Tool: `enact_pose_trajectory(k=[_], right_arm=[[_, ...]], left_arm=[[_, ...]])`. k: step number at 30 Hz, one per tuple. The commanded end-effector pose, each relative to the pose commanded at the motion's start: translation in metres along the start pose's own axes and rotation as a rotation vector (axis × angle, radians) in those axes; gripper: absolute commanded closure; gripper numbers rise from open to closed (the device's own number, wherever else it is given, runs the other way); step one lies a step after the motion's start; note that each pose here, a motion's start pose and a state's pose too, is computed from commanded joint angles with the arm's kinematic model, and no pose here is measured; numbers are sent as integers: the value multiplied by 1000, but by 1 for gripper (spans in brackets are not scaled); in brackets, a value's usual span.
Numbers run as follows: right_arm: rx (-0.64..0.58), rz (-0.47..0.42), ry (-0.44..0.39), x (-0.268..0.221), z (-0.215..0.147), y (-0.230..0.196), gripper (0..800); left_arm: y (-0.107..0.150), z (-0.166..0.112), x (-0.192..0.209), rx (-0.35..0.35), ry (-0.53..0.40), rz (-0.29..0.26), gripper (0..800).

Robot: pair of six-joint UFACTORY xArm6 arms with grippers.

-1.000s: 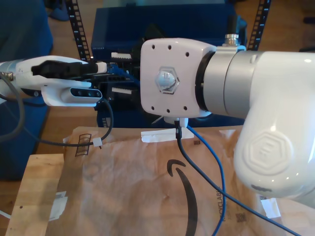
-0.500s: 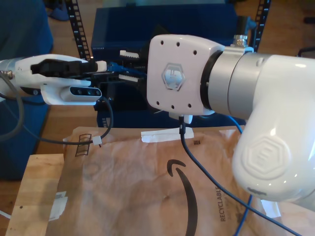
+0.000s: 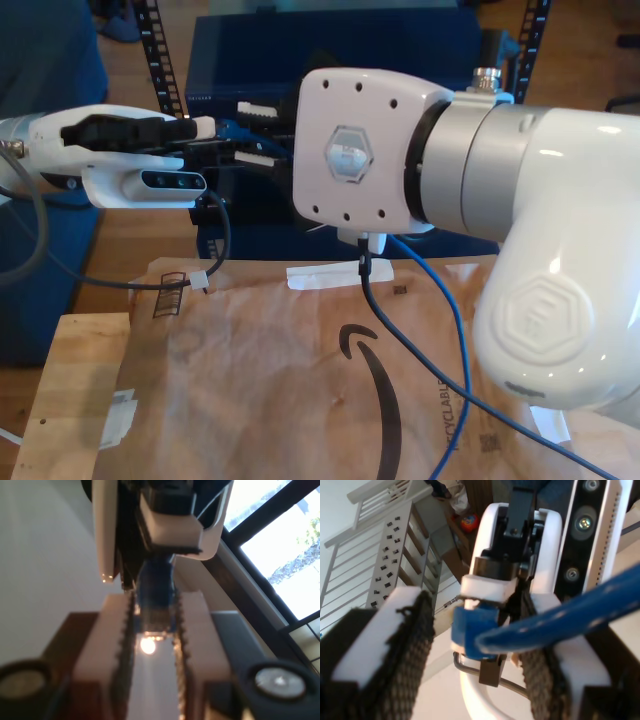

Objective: Grab the cable and plug it in

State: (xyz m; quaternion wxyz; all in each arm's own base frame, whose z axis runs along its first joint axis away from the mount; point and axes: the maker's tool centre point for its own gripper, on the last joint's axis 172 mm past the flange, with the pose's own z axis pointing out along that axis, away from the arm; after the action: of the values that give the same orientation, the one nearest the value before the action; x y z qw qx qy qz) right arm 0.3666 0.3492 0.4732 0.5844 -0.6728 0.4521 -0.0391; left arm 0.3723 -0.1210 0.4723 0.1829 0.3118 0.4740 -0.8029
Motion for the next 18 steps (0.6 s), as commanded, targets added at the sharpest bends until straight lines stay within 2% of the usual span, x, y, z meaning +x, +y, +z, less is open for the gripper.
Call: enact_pose_trajectory(k=[18], right_arm=[[-15,3,-15,-6,-1,3,533]], left_arm=[[0,1,1,1,1,-6,749]])
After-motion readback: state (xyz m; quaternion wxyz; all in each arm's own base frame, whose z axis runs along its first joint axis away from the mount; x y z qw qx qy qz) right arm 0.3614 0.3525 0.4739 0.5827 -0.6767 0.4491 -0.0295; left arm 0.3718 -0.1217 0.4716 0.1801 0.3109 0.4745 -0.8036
